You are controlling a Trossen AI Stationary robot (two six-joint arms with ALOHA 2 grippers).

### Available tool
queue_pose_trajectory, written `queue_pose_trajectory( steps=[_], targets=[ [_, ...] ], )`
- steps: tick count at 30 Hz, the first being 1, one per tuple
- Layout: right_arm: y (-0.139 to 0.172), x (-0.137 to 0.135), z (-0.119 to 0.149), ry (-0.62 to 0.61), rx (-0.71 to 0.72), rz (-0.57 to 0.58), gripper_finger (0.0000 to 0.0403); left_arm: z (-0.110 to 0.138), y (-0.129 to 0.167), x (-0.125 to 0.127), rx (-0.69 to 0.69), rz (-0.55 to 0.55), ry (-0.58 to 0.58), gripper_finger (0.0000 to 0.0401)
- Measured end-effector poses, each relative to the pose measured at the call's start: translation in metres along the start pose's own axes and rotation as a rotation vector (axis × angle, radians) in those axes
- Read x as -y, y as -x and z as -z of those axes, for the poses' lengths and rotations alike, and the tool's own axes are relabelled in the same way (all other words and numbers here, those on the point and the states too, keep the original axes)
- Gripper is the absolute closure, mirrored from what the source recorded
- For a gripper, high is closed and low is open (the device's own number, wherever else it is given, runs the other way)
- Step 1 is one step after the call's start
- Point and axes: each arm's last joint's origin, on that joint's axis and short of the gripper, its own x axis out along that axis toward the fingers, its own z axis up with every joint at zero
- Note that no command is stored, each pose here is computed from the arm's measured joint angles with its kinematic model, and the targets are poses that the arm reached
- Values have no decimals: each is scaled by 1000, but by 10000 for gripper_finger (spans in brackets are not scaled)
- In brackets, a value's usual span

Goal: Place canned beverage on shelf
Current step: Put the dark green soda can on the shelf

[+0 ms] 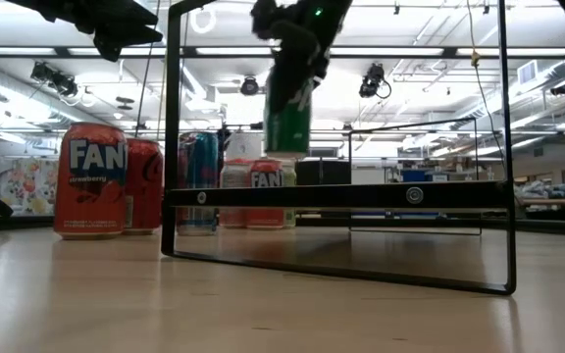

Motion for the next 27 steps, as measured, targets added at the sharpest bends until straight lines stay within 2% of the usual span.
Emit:
queue_pose_trajectory(
  steps=[6, 20, 27],
  targets=[
    [17, 1, 21, -15, -33, 10, 85, 0, 0, 0, 0, 0, 6, 209],
    [33, 9, 114, -172, -80, -4, 85, 0, 0, 0, 0, 0, 5, 209],
    [32, 19, 144, -224, -123, 0, 85, 0, 0, 0, -1, 0, 5, 209]
  ],
)
